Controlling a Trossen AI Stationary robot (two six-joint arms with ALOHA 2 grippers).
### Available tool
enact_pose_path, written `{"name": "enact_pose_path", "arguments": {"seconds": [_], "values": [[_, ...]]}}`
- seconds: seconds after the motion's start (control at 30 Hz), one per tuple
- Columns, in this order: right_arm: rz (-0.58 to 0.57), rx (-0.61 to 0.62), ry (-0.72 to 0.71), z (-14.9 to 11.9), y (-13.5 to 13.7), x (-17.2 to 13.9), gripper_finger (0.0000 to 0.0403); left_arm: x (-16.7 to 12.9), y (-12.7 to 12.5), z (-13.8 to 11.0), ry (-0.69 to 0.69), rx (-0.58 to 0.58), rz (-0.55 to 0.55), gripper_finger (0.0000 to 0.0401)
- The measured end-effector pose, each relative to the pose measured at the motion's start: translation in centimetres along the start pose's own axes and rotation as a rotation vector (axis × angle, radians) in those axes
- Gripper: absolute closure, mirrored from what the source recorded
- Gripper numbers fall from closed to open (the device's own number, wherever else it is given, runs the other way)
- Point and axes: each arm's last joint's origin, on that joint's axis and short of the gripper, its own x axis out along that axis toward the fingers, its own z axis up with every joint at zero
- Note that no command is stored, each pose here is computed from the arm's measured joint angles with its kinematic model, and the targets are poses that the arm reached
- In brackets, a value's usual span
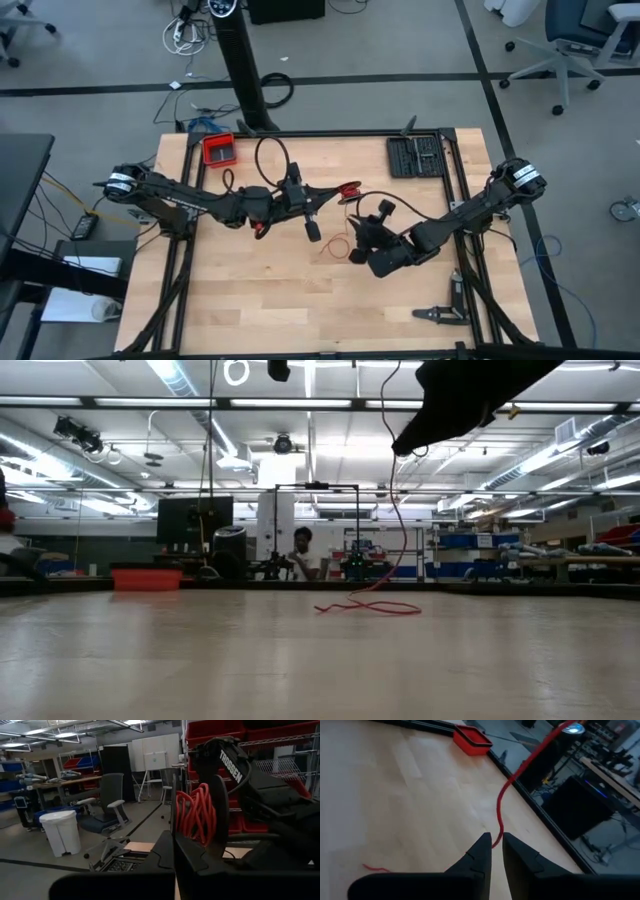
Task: Coil cords
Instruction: Uncoil the red wire from the spool
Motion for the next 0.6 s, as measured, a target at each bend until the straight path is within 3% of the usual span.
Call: {"name": "enact_pose_path", "arguments": {"seconds": [0.23, 0.37, 0.6], "values": [[-0.025, 0.035, -0.040, 0.0, 0.3, -0.5, 0.0360, -0.1, -0.1, 0.0, 0.002, 0.022, -0.002, 0.0401], [-0.079, 0.061, -0.108, -1.9, 1.0, -1.5, 0.0360, -0.1, -0.2, 0.0, 0.002, 0.023, -0.005, 0.0401], [-0.010, 0.169, -0.180, -4.5, 1.0, -0.7, 0.0358, -0.1, -0.2, 0.0, 0.001, 0.022, -0.005, 0.0401]]}}
